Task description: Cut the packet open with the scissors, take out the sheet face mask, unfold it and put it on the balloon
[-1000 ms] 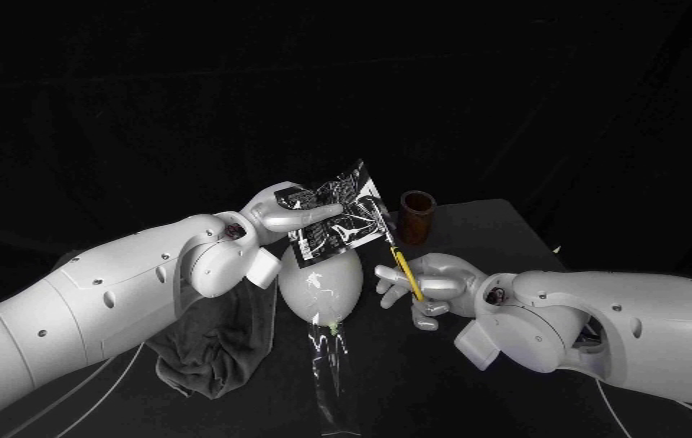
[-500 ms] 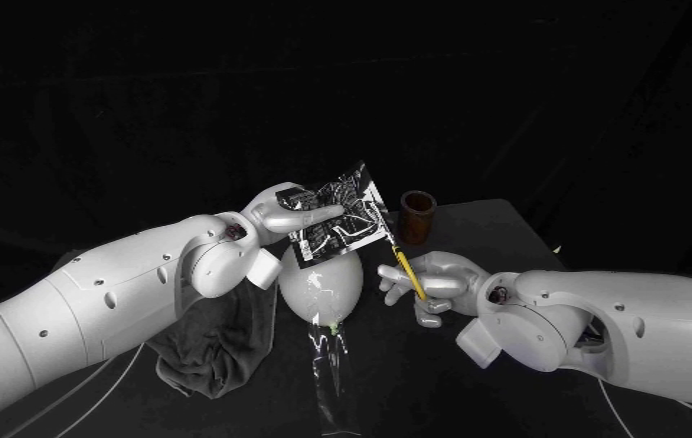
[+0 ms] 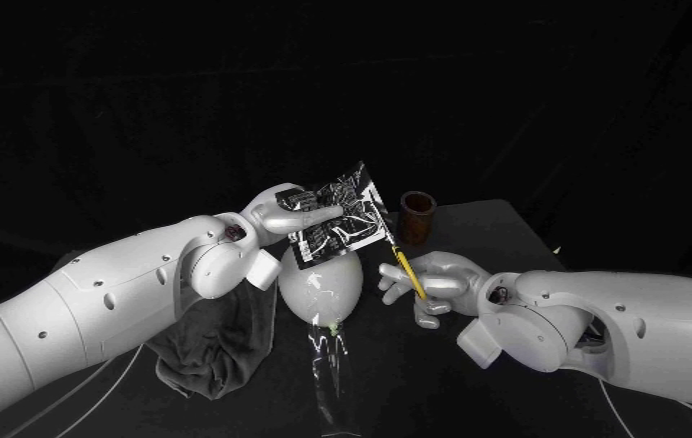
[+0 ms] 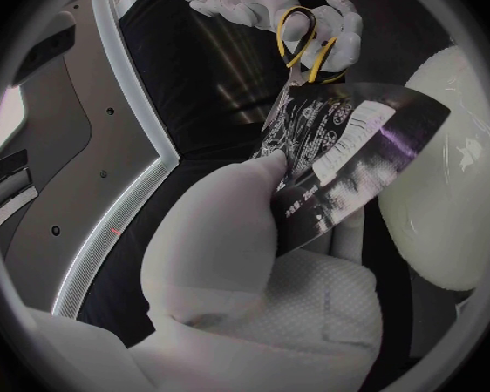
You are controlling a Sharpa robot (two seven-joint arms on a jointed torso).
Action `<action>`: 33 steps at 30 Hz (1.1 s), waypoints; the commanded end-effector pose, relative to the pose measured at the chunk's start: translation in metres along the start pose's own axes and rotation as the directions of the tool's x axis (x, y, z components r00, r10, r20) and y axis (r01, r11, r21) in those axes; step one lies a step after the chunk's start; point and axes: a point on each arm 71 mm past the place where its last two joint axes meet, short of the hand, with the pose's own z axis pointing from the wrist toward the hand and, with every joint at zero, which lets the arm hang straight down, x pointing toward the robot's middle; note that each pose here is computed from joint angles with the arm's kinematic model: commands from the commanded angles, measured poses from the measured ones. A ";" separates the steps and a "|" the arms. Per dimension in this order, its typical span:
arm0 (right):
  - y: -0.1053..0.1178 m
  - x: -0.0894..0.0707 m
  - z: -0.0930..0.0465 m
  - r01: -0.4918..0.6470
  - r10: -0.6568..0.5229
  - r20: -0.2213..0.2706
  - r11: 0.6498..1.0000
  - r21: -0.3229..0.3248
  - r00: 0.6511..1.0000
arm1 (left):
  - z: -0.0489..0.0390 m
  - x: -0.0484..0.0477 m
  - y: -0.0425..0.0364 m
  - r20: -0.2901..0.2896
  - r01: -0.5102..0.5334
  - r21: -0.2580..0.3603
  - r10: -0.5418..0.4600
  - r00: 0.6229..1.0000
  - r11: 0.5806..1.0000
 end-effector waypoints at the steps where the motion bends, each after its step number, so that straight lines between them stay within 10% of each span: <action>1: 0.005 0.002 0.001 0.002 -0.003 -0.011 0.999 -0.032 1.000 | 0.0009 0.0051 -0.0008 -0.034 -0.007 0.009 0.007 0.999 1.000; 33: 0.013 0.000 0.005 -0.001 0.002 0.017 0.999 -0.042 1.000 | 0.0007 0.0058 -0.0008 -0.046 -0.043 0.011 0.043 0.998 0.999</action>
